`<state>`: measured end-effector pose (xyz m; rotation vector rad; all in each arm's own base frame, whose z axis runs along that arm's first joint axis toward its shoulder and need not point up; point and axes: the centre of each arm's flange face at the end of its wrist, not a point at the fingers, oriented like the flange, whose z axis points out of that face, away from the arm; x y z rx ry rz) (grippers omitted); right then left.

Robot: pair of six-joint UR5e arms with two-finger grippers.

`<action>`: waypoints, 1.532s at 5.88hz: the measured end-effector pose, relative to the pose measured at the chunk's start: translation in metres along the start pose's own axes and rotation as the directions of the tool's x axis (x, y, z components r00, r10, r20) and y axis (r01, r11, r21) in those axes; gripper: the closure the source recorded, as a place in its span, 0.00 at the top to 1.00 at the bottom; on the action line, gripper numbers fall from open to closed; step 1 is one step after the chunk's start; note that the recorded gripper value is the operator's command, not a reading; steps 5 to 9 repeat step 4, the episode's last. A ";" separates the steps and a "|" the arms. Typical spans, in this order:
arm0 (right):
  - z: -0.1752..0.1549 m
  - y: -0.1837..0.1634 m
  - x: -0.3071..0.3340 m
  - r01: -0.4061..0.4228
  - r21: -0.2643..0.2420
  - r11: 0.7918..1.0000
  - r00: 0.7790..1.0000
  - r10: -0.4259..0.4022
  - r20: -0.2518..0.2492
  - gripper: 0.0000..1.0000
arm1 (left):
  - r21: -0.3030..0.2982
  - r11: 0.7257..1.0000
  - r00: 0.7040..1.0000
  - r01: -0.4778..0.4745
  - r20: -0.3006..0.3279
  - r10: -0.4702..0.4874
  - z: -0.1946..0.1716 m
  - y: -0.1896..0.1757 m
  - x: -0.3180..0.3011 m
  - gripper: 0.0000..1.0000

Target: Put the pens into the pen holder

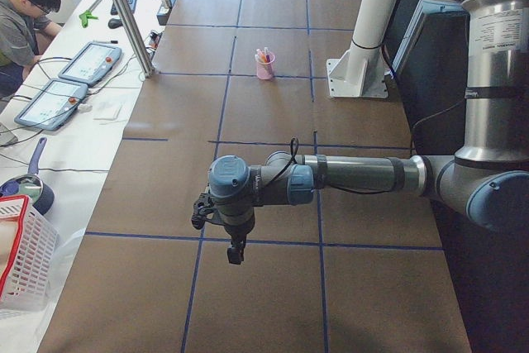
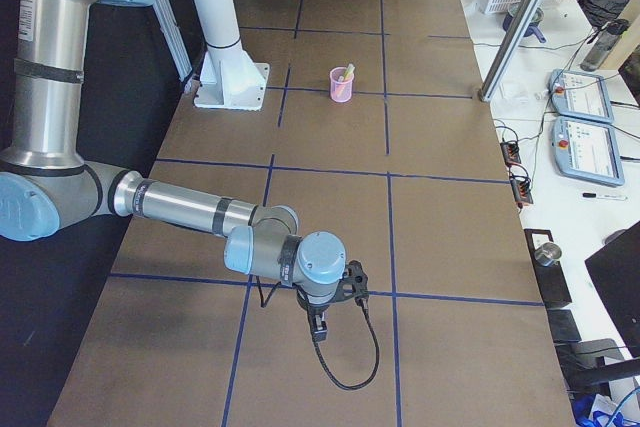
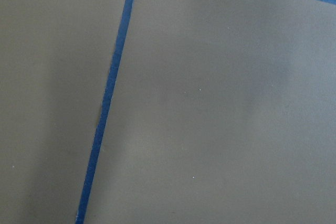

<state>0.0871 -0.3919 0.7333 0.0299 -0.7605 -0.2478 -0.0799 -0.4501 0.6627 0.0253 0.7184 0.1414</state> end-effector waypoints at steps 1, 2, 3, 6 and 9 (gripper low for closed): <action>0.000 0.000 0.000 0.000 0.002 1.000 1.000 0.000 0.006 1.00 | -0.003 1.000 1.000 0.003 0.002 -0.003 0.001 0.001 -0.001 1.00; 0.001 0.000 -0.001 -0.001 0.005 1.000 1.000 0.001 0.017 1.00 | -0.007 1.000 1.000 0.007 0.002 -0.007 0.002 0.002 -0.002 1.00; 0.001 0.000 -0.002 -0.001 0.007 1.000 1.000 0.001 0.025 1.00 | -0.010 1.000 1.000 0.009 0.002 -0.009 0.003 0.005 -0.002 1.00; 0.001 0.000 -0.002 -0.001 0.007 1.000 1.000 0.001 0.028 1.00 | -0.011 1.000 1.000 0.010 0.002 -0.010 0.004 0.006 -0.003 1.00; 0.001 0.000 -0.002 -0.001 0.007 1.000 1.000 0.001 0.028 1.00 | -0.011 1.000 1.000 0.010 0.002 -0.010 0.004 0.006 -0.003 1.00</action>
